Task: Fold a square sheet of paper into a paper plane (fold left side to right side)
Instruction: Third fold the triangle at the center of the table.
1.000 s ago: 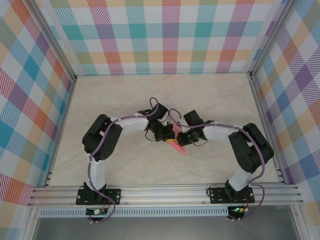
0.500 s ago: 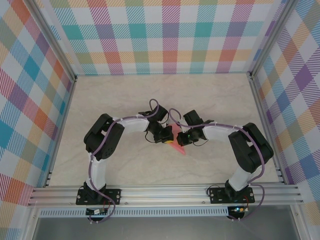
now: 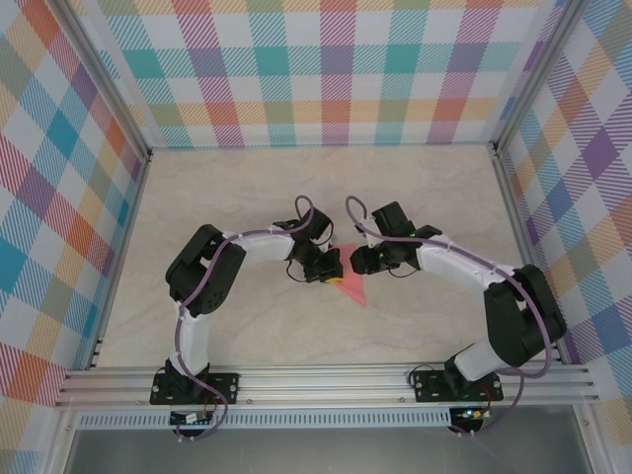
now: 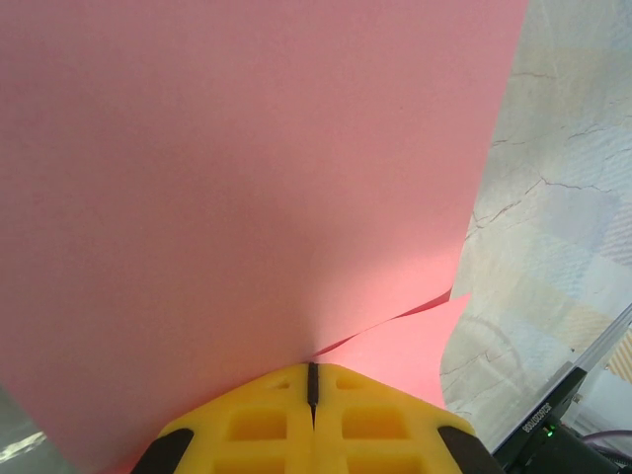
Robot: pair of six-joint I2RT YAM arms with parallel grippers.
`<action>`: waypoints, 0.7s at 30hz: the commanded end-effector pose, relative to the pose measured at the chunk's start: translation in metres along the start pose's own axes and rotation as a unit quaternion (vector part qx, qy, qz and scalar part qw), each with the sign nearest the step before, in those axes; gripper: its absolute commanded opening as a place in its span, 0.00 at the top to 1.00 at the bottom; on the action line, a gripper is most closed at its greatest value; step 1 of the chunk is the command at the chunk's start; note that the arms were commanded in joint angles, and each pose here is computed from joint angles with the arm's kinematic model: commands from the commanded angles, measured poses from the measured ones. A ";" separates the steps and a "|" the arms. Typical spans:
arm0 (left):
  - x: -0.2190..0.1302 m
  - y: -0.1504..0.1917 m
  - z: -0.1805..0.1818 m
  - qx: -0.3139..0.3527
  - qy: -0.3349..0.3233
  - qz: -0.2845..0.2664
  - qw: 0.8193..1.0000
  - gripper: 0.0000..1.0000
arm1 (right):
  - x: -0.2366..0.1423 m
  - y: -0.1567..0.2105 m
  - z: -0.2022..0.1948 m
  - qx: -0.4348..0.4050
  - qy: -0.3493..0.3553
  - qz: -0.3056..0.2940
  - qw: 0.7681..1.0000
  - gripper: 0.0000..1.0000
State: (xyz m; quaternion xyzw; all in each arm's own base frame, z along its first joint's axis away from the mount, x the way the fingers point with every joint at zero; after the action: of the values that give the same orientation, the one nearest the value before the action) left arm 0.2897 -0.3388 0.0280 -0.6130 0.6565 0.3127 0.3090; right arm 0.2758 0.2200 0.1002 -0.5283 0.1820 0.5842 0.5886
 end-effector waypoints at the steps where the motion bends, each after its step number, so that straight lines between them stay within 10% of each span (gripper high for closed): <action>1: 0.013 0.008 0.032 -0.014 -0.051 0.008 0.999 0.97 | -0.004 0.027 0.017 0.032 -0.059 0.039 0.997 0.69; 21: 0.010 0.007 0.030 -0.010 -0.051 0.004 0.999 0.97 | 0.052 0.068 0.019 0.122 -0.102 0.142 0.977 0.83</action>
State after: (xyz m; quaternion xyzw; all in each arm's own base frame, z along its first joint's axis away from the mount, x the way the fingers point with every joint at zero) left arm 0.2899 -0.3389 0.0280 -0.6133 0.6563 0.3122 0.3092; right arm 0.2161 0.2412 0.0335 -0.3612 0.2612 0.6889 0.5716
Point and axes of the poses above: each hand's point on the last joint's axis, 136 mm out from that joint toward the fingers, its own x axis out along the fingers, its own z axis along the line the jaws close on, y = z × x, the point moved 1 cm from there along -x, back along the fingers, and after that the axes turned 2 degrees about x, right-handed, at the moved point
